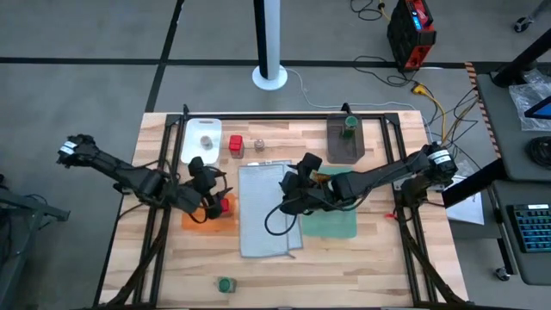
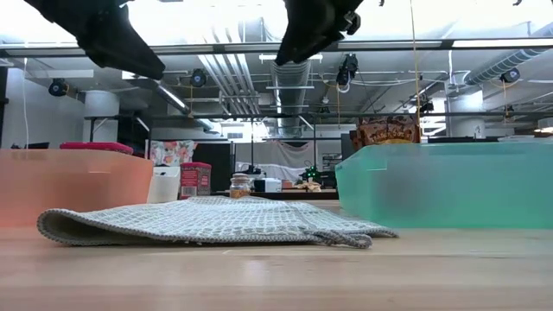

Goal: Sort spices by type
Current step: Put the green seasoning bottle into the black bin

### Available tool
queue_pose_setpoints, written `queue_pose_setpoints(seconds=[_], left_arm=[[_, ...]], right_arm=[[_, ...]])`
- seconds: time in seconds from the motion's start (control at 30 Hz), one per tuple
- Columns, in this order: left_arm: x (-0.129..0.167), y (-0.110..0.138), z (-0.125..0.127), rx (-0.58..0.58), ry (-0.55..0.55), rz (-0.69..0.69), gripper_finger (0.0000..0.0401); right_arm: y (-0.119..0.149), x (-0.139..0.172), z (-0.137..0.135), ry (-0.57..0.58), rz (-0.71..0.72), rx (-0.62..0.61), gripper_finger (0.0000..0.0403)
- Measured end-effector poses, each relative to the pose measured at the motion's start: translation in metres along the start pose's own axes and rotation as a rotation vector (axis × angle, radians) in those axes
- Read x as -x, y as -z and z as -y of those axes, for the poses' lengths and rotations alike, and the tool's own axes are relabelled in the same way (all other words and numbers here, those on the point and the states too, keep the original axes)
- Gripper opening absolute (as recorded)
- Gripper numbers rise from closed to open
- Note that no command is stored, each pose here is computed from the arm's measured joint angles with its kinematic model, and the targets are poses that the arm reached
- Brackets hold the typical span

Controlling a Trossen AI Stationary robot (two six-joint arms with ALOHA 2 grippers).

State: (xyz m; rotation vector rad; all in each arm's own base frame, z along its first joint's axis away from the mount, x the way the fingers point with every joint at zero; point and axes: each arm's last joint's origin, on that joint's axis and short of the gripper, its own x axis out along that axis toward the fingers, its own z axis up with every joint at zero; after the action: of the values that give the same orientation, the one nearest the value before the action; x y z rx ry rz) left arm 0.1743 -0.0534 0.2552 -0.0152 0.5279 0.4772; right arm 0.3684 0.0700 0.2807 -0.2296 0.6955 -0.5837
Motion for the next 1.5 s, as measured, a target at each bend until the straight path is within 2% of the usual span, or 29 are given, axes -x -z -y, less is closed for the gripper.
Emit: queue_pose_setpoints(seconds=[0.13,0.3,0.5,0.6,0.8,0.9,1.0,1.13,1.33,1.5], left_arm=[[-0.003,-0.002,0.004,0.002,-0.003,0.003,0.0228],[-0.009,0.0,0.01,-0.012,-0.009,-0.008,0.0228],[-0.013,0.0,0.013,-0.057,-0.03,-0.015,0.0228],[-0.008,-0.005,0.017,-0.05,0.074,-0.049,0.0228],[0.015,-0.008,0.036,-0.084,0.531,-0.246,0.0228],[0.031,-0.015,0.047,-0.063,0.664,-0.28,0.0228],[0.048,-0.018,0.057,-0.037,0.693,-0.313,0.0228],[0.065,-0.01,0.076,-0.047,0.683,-0.334,0.0228],[0.078,0.015,0.126,-0.064,0.76,-0.314,0.0228],[0.08,0.027,0.162,-0.105,0.707,-0.347,0.0223]], right_arm=[[0.006,0.006,-0.005,-0.012,-0.034,0.046,0.0276],[0.014,0.014,-0.011,-0.024,-0.071,0.009,0.0268],[0.012,0.006,-0.014,-0.024,-0.05,-0.018,0.0258],[0.008,0.005,-0.016,-0.071,-0.036,0.008,0.0254],[0.003,0.01,-0.018,-0.113,-0.024,0.019,0.0247],[0.003,0.01,-0.018,-0.114,-0.024,0.027,0.0247],[0.004,0.01,-0.018,-0.113,-0.025,0.033,0.0252],[0.004,0.01,-0.018,-0.113,-0.025,0.048,0.0259],[0.004,0.01,-0.019,-0.13,-0.03,0.051,0.0268],[0.004,0.01,-0.02,-0.162,-0.038,0.057,0.0272]])
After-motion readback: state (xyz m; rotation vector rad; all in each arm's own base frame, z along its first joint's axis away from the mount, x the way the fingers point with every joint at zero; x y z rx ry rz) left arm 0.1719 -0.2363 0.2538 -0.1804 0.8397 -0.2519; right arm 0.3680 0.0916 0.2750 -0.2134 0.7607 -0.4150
